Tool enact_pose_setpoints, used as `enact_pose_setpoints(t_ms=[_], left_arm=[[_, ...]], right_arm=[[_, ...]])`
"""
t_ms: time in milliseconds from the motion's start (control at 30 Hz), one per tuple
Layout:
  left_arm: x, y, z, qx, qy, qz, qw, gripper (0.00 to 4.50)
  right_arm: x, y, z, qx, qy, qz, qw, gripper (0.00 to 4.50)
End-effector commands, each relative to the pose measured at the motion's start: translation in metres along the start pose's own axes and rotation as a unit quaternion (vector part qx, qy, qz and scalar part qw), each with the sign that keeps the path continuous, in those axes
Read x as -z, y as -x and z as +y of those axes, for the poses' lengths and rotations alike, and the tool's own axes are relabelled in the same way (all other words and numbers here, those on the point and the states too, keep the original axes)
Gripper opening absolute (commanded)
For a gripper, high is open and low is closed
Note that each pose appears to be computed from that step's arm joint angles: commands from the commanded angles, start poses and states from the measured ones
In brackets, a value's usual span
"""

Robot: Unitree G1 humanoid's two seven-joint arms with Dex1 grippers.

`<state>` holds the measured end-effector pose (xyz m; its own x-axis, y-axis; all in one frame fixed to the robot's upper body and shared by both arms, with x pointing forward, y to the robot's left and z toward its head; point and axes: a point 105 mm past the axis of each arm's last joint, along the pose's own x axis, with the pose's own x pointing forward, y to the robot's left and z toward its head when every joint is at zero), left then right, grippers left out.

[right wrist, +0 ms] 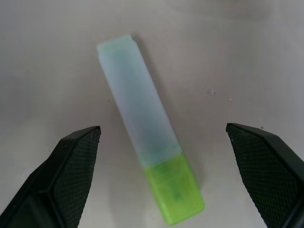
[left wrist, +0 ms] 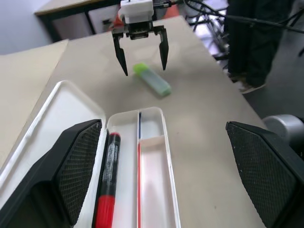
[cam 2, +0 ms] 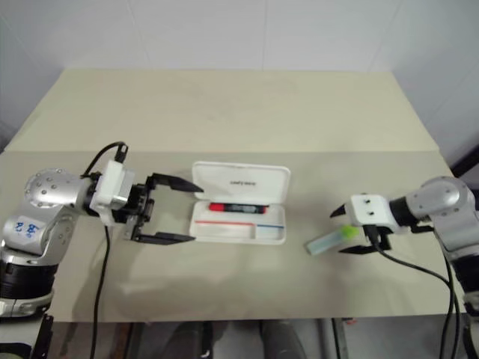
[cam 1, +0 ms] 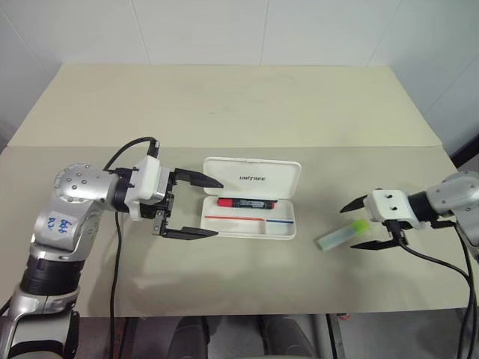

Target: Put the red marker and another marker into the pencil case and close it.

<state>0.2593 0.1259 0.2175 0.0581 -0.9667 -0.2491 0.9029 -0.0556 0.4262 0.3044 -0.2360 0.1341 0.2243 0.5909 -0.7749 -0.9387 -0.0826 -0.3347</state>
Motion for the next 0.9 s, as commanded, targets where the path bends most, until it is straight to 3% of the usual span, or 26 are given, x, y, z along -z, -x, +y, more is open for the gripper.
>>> enact_pose_setpoints(t_ms=[33,100,200,467,500,733,900], left_arm=[[-0.012,0.004,-0.003,-0.011,-0.020,0.001,1.000,4.46],[-0.013,0.007,-0.004,-0.017,-0.019,0.006,1.000,4.46],[-0.014,0.013,-0.006,-0.027,-0.018,0.015,0.999,4.50],[-0.010,0.019,-0.006,-0.042,-0.006,0.017,0.999,4.50],[-0.009,0.019,-0.005,-0.043,-0.005,0.016,0.999,4.50],[0.010,0.031,0.005,-0.061,0.011,0.024,0.998,4.50],[0.027,0.051,0.009,-0.077,0.020,0.052,0.996,4.50]], right_arm=[[0.005,-0.005,-0.005,-0.018,0.024,0.015,0.999,4.50],[0.008,-0.009,-0.006,-0.031,0.024,0.019,0.999,4.50],[0.010,-0.013,-0.002,-0.063,0.027,0.019,0.997,3.85],[-0.002,-0.014,-0.006,-0.056,0.045,-0.007,0.997,1.23],[-0.002,-0.014,-0.006,-0.055,0.046,-0.008,0.997,1.09],[-0.018,-0.001,-0.013,-0.014,0.029,-0.034,0.999,1.09],[-0.064,0.012,-0.009,-0.010,0.003,-0.085,0.996,1.09]])
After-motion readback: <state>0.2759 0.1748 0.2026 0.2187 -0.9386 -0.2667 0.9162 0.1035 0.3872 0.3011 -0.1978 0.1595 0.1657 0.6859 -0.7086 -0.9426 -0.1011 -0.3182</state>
